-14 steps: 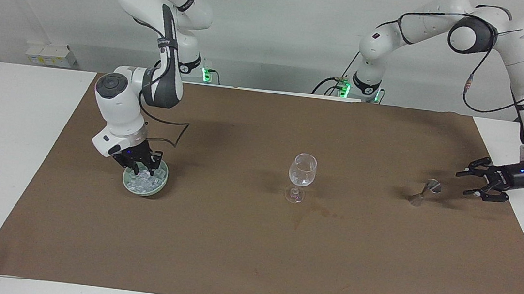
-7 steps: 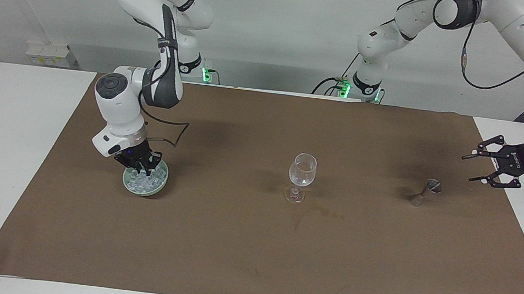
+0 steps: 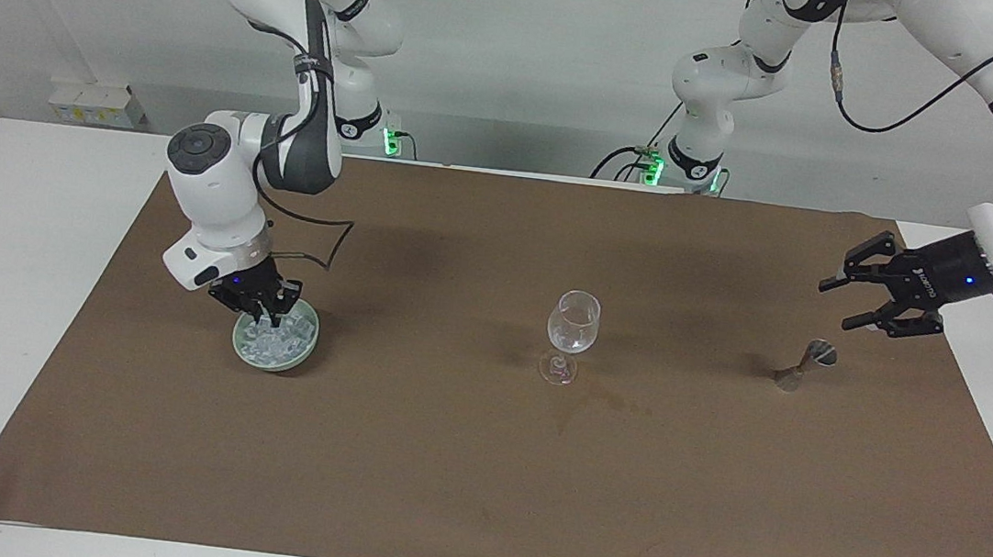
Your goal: Pour wine and add ice with both arms
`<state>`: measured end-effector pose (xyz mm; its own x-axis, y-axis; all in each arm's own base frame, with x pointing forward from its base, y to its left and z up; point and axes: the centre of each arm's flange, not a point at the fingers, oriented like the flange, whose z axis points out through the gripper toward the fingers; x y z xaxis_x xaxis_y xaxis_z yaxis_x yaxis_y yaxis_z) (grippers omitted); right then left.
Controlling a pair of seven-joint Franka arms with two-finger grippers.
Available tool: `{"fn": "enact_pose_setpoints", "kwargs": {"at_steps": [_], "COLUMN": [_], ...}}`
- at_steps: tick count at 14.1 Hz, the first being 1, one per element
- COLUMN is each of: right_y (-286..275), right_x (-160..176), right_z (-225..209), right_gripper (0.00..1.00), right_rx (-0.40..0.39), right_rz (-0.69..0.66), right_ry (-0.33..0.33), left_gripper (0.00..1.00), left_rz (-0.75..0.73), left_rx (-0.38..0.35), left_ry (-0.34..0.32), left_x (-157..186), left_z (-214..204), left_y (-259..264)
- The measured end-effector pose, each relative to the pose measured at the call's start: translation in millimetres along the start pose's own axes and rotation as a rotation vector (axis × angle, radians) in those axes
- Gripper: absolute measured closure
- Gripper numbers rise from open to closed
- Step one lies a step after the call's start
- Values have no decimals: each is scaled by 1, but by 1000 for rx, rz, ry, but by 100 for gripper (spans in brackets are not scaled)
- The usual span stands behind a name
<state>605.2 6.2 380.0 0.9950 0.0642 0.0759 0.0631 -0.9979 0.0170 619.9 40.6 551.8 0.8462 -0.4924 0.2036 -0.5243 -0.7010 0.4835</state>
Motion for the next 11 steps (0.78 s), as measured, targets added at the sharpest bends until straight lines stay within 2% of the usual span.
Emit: {"fn": "enact_pose_setpoints", "kwargs": {"at_steps": [2,6,9,11], "right_y": [-4,-24,-42,-63], "right_x": [-1,-4,-7,-10], "right_z": [-23,-73,-102,-124], "right_gripper": [78,78,78,78], "right_rx": [3,13,18,23], "right_rz": [7,56,68,80], "right_ry": [4,-7,0,9], "left_gripper": [31,27,23,21], "left_rz": [-140,-344,-420,-429], "left_rx": [125,380,473,567], "left_ry": [-48,-54,-39,-65], "left_x": [14,12,-1,-7], "left_z": [-5,-37,-51,-58], "left_y": [42,115,136,142]}}
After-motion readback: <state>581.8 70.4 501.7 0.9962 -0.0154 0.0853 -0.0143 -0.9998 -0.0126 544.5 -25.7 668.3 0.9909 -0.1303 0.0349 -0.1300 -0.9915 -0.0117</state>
